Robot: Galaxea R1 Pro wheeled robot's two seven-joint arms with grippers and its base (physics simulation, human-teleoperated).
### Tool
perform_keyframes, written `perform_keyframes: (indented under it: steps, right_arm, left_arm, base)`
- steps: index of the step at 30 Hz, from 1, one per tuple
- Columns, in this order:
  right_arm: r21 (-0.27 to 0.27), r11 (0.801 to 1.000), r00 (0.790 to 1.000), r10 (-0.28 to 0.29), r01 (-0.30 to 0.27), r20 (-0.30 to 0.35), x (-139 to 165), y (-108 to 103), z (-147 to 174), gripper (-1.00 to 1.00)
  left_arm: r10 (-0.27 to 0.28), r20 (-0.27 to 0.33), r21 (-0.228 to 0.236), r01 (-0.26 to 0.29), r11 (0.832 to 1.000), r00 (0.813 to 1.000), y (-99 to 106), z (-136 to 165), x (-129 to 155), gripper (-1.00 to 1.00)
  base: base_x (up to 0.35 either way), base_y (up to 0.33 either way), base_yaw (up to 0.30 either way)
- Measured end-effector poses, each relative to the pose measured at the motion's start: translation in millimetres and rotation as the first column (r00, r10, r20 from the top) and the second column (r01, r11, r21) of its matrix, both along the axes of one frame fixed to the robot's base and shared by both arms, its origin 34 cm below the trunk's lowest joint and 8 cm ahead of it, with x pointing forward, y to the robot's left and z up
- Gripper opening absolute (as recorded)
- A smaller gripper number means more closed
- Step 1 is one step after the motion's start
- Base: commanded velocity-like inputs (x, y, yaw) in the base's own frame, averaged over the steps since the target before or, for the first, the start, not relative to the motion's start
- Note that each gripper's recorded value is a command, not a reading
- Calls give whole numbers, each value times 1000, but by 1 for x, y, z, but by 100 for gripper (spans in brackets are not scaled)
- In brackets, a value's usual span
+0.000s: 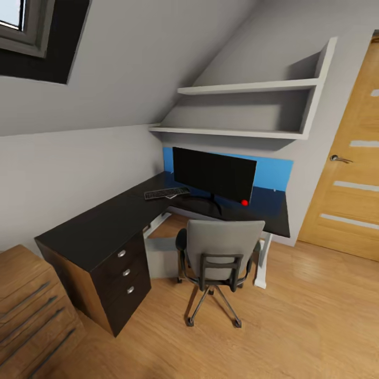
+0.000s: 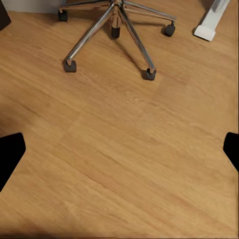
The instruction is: In the bedroom, organize the workspace by keeping the computer under the desk, ensuring the monitor is on the desk, placing the keyboard on the desk next to the monitor, placing the mouse on the desk next to the keyboard, moving the folder from the swivel chair onto the desk next to the mouse, stacking the notebook on top of the folder with the pen on top of the notebook, and positioning the swivel chair next to the desk.
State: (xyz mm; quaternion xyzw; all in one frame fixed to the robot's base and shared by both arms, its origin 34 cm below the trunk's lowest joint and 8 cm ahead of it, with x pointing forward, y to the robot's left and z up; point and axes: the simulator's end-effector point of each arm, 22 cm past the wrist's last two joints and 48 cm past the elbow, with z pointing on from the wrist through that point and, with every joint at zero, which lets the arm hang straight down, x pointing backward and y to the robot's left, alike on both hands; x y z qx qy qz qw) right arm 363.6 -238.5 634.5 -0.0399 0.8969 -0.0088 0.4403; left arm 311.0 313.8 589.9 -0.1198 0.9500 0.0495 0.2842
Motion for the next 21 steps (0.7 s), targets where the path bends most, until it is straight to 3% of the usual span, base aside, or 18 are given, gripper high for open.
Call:
perform_keyframes:
  steps: [12, 21]
  right_arm:
    - [3, 1000, 1000, 5, -5, -4, -1, 4, -1, 100]
    - [3, 1000, 1000, 11, -11, -1, -1, 5, 0, 100]
  left_arm:
    - [1, -2, 0, -1, 1000, 1000, 0, 0, 0, 100]
    - [4, -2, -1, -4, 1000, 1000, 0, 0, -1, 100]
  base:
    - [-273, 0, -300]
    - [-50, 0, -300]
